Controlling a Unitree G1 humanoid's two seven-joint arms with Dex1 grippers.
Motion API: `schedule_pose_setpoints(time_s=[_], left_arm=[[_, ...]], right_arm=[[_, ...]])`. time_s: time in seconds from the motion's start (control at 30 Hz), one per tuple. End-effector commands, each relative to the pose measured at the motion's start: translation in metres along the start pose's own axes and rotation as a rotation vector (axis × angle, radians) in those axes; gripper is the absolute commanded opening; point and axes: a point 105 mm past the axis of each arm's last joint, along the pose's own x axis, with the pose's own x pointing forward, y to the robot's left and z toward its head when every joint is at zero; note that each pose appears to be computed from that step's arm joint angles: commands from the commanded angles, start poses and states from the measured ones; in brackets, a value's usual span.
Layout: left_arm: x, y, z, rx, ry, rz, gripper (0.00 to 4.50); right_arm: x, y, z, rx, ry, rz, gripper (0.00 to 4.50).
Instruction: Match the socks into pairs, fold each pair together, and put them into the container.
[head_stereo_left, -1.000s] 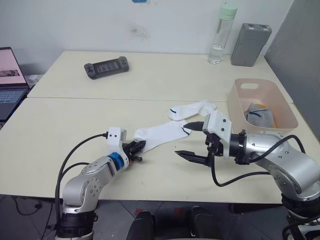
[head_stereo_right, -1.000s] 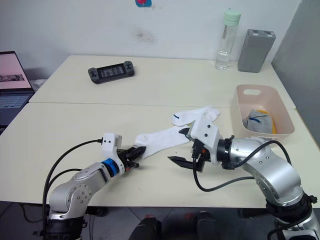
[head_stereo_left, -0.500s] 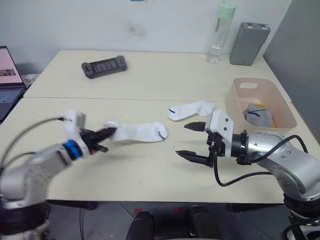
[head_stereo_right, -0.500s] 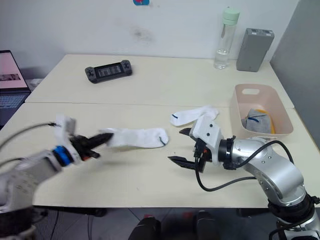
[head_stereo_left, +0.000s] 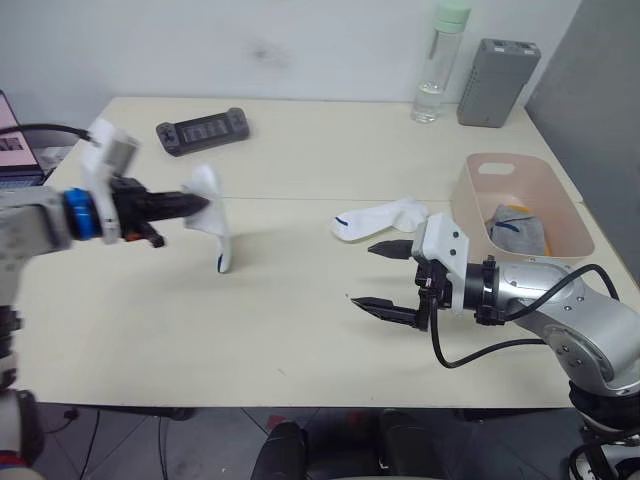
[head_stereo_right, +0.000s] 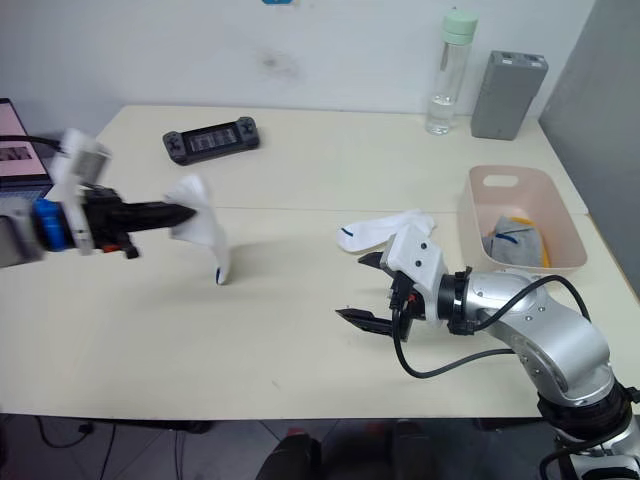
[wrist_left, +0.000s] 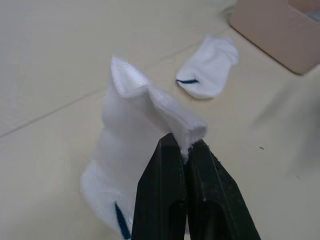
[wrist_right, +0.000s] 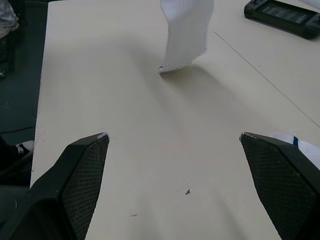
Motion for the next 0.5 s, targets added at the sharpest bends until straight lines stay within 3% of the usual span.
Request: schedule_pose_setpoints(time_s=[0.03, 0.27, 0.43, 0.5], left_arm=[[0.030, -0.033, -0.016, -0.028, 0.043, -0.128, 0.04], [0.080, -0.066, -0.054, -0.110, 0.066, -0.171, 0.04], [0.118, -0.100, -0.063, -0.170, 0.027, -0.238, 0.04], [0.121, -0.107, -0.068, -0.161, 0.058, -0.254, 0.62]], right_arm=[[-0.008, -0.003, 0.008, -0.038, -0.003, -0.038, 4.50], [-0.020, -0.008, -0.006, -0.039, 0.069, -0.095, 4.50], [-0.022, -0.005, -0.013, -0.040, 0.099, -0.101, 4.50], [-0.022, -0.004, -0.014, -0.046, 0.107, -0.102, 4.50]])
